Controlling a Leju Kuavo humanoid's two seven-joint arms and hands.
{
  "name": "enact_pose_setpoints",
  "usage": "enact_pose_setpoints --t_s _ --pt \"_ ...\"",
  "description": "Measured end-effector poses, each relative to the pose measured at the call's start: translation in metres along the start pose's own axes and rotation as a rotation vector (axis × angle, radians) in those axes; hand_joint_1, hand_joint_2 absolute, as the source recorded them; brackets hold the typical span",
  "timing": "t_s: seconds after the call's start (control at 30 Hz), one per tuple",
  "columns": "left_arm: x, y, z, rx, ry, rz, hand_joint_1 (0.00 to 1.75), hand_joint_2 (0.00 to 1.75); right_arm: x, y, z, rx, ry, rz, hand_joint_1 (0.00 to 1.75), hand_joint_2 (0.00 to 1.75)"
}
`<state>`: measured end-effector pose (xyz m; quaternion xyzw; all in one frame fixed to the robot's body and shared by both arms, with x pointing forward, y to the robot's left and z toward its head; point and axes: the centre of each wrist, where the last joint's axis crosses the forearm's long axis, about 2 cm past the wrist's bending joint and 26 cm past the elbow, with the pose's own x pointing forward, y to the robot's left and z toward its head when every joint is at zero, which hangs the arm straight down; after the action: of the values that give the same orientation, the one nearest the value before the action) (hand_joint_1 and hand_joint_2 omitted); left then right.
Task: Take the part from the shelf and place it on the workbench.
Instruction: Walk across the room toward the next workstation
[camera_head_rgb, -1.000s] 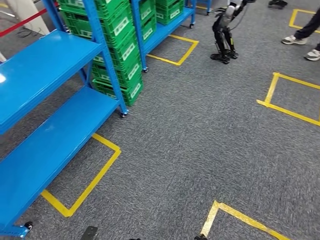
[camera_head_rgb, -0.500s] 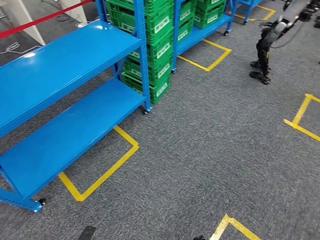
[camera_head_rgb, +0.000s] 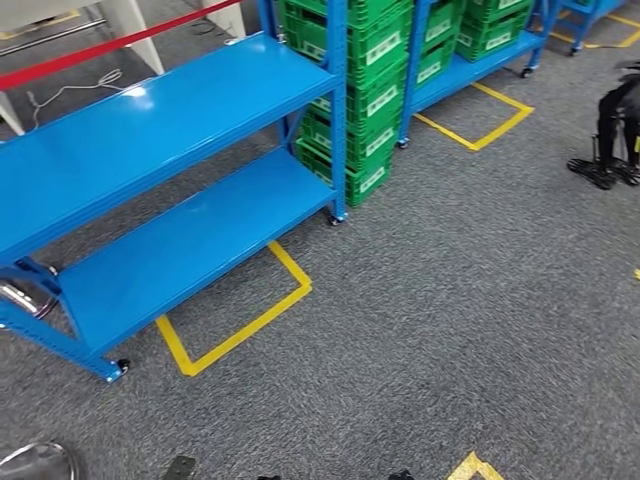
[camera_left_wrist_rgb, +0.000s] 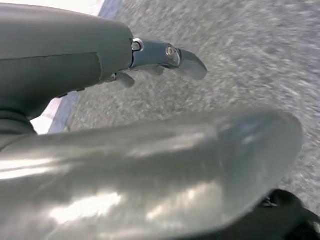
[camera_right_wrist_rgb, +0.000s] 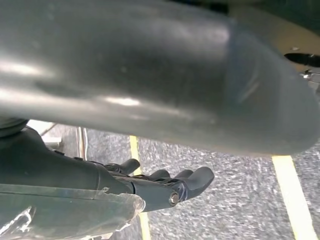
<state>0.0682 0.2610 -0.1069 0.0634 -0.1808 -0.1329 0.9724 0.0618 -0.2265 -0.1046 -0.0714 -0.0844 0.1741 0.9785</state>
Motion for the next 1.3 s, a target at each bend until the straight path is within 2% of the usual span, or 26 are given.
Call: enact_pose_setpoints --t_s 0.8,1.3 --pt "-0.0092 -0.0027 0.0023 0.002 0.026 0.021 0.00 0.00 0.0014 -0.0005 -0.0001 -0.002 0.011 -0.002 0.00 0.00" --pt "-0.0049 -0.0029 0.0015 0.001 0.015 0.009 0.00 0.00 0.0019 -0.0009 -0.0001 -0.012 0.008 0.001 0.00 0.00"
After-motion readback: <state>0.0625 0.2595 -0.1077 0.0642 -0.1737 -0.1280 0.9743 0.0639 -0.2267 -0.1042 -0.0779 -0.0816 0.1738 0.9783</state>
